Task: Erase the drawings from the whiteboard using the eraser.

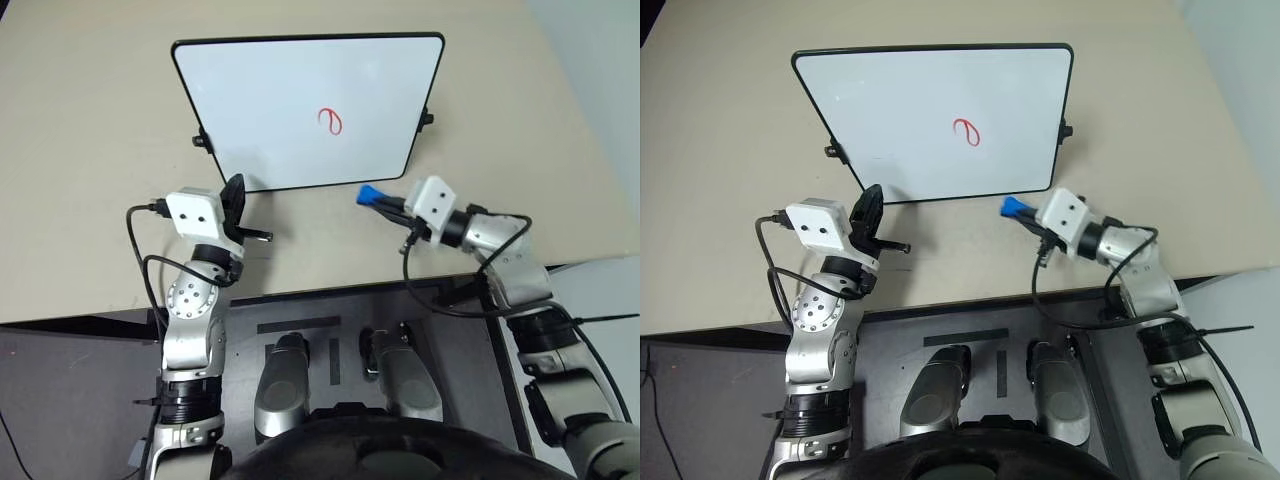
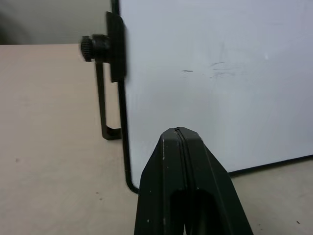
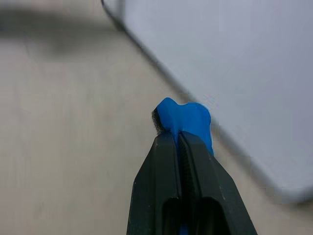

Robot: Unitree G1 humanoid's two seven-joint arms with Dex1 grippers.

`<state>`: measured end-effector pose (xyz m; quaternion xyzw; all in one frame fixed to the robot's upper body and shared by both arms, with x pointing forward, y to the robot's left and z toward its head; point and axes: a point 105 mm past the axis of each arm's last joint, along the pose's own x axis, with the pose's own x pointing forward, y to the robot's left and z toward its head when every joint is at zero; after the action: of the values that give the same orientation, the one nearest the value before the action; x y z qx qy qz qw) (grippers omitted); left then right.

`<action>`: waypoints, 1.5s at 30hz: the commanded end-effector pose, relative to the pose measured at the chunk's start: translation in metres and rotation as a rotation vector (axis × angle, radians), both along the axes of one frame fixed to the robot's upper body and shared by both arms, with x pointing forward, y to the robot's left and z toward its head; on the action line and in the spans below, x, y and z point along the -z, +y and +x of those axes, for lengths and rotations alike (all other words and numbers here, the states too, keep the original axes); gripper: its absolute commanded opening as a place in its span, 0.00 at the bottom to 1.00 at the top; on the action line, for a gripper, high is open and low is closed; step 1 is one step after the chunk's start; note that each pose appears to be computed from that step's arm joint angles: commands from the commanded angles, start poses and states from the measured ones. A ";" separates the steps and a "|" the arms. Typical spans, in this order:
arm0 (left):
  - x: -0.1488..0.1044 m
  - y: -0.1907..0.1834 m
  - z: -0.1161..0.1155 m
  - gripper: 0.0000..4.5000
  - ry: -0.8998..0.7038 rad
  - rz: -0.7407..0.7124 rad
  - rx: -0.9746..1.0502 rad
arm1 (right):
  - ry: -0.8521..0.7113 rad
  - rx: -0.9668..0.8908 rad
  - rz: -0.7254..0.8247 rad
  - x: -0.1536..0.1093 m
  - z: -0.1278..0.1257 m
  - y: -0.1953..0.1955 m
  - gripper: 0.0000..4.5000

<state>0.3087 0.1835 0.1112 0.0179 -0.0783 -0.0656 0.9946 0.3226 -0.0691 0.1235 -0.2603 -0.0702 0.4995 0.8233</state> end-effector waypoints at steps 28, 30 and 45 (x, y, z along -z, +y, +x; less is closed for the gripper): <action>-0.012 -0.005 0.004 0.00 -0.064 -0.009 -0.008 | -0.827 0.100 -0.043 -0.097 0.063 0.017 0.01; -0.012 -0.006 0.004 0.00 -0.064 -0.009 -0.004 | -0.810 0.082 -0.050 -0.091 0.061 0.020 0.01; -0.013 -0.004 0.007 0.00 -0.069 -0.004 -0.003 | -0.587 -0.031 -0.177 -0.024 0.054 0.026 0.01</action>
<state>0.3155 0.1788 0.1139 0.0121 -0.0901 -0.0624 0.9939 0.3720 -0.0399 0.1380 -0.4607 -0.2589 0.4327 0.7304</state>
